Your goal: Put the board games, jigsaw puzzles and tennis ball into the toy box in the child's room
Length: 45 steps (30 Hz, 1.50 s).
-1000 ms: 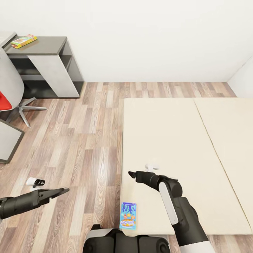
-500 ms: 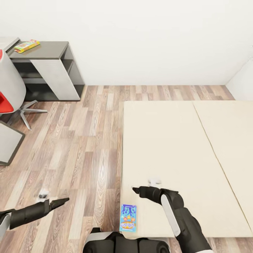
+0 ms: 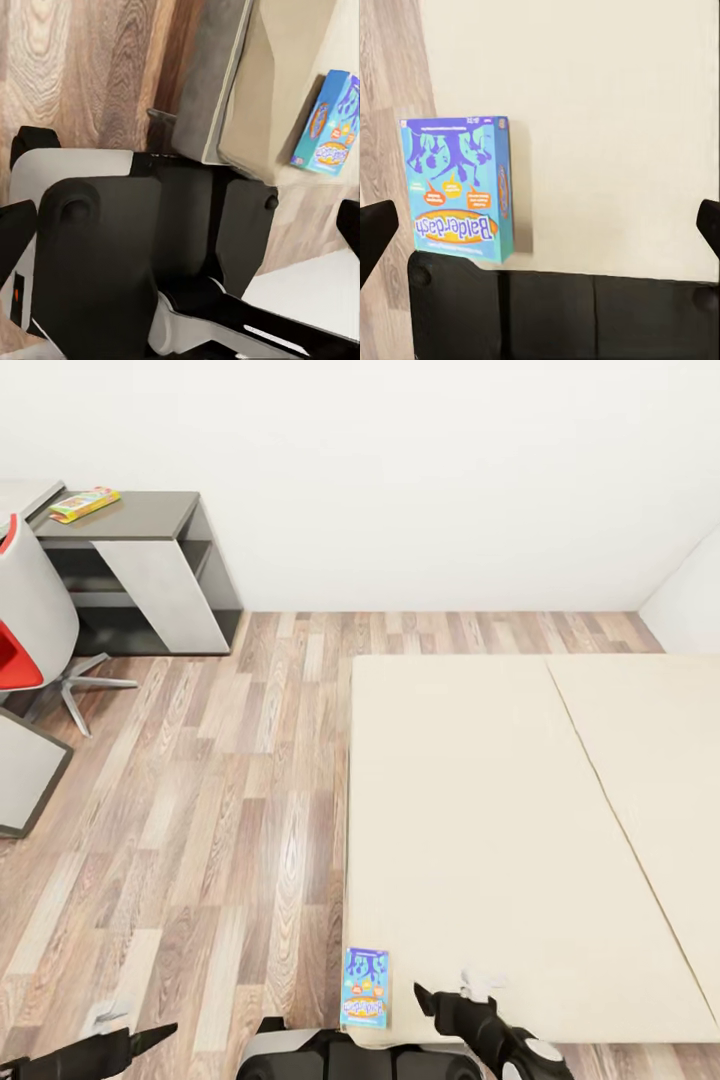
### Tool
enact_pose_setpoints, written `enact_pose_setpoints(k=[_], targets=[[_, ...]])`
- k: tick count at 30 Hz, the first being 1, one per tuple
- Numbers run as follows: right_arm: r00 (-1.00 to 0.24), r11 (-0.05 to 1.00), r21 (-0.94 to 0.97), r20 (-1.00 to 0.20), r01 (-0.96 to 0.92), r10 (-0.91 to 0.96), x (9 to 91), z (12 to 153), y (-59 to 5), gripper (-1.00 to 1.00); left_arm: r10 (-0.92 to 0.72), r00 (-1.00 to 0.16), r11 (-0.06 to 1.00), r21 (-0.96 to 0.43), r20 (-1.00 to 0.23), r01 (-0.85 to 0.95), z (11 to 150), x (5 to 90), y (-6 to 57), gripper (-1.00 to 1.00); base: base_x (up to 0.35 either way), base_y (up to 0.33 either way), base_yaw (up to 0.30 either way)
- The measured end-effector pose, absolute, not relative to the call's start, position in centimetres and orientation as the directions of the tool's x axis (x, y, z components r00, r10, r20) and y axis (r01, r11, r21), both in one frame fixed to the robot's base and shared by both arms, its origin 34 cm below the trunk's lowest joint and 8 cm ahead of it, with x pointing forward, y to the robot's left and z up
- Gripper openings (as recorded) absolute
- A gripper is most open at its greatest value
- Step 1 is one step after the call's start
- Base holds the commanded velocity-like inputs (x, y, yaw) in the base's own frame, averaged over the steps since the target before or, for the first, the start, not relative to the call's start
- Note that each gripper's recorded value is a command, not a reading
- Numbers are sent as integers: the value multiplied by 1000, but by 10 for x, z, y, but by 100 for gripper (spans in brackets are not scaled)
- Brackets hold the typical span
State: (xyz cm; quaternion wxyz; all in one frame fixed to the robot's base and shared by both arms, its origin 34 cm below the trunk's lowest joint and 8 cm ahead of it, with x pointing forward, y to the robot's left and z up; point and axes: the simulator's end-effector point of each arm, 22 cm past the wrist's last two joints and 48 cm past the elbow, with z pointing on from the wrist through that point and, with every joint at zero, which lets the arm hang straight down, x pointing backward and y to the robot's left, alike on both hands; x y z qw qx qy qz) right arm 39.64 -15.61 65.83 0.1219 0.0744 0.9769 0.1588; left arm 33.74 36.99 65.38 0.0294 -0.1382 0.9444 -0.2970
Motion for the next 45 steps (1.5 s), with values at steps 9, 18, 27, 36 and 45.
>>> enact_pose_setpoints(k=[9,18,27,36,45], targets=[[-960,950,295,-222,101,171,366,650,-171,100,-271,-963,864,-444,-13,-237,623,284,378,100,0,0,0],[-950,951,291,-255,102,179,369,651,-174,100,-270,-962,863,-449,-27,-230,622,285,368,100,0,0,0],[-946,952,292,-275,90,174,373,654,-172,100,-269,-962,864,-452,-42,-222,624,290,366,100,0,0,0],[-942,952,293,-288,87,175,377,657,-172,100,-269,-962,863,-457,-55,-215,627,295,365,100,0,0,0],[-937,952,294,-301,85,176,382,661,-172,100,-267,-961,864,-460,-68,-208,629,300,365,100,0,0,0]])
